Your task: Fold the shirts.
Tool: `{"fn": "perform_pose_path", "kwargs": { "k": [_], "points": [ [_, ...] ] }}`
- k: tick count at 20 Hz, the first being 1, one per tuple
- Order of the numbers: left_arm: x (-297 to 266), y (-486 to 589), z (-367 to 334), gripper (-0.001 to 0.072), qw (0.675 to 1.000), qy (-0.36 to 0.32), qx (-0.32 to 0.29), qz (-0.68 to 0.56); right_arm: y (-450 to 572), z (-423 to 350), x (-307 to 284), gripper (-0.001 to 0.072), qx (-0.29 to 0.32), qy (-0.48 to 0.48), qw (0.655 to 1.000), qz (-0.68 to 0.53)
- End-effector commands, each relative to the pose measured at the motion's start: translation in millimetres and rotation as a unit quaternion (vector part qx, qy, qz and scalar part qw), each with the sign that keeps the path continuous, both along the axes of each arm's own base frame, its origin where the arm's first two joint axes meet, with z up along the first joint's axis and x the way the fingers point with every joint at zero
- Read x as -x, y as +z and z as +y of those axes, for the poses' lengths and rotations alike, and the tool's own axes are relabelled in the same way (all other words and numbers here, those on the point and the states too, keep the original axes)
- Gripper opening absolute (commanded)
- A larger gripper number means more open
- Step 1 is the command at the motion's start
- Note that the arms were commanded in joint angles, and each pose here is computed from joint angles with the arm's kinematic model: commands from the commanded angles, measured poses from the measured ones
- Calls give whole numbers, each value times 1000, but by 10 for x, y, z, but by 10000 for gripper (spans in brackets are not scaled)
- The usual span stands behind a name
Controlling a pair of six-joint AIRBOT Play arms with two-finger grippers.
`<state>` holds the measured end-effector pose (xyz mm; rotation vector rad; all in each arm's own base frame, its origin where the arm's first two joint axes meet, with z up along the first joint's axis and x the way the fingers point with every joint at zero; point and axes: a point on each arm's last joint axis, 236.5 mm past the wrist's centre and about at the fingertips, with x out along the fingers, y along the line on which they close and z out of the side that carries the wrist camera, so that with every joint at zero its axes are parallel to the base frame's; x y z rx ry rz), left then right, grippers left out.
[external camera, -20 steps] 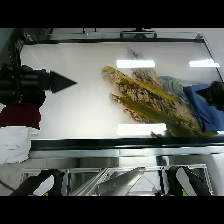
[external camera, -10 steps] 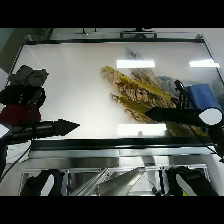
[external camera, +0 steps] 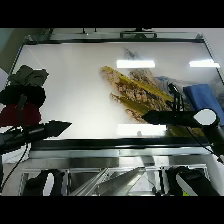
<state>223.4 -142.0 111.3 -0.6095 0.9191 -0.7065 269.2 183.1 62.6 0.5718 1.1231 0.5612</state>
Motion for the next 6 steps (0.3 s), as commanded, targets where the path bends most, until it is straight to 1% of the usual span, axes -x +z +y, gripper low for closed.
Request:
{"fn": "perform_pose_path", "kwargs": {
  "k": [1, 6],
  "points": [
    [-18, 6, 34, 8, 1000, 8, -1, -3, -8, 8, 19, 13, 0, 3, 1000, 3],
    [-15, 6, 32, 8, 1000, 8, -1, -3, -9, 9, 21, 14, 0, 3, 1000, 4]
  ]
}}
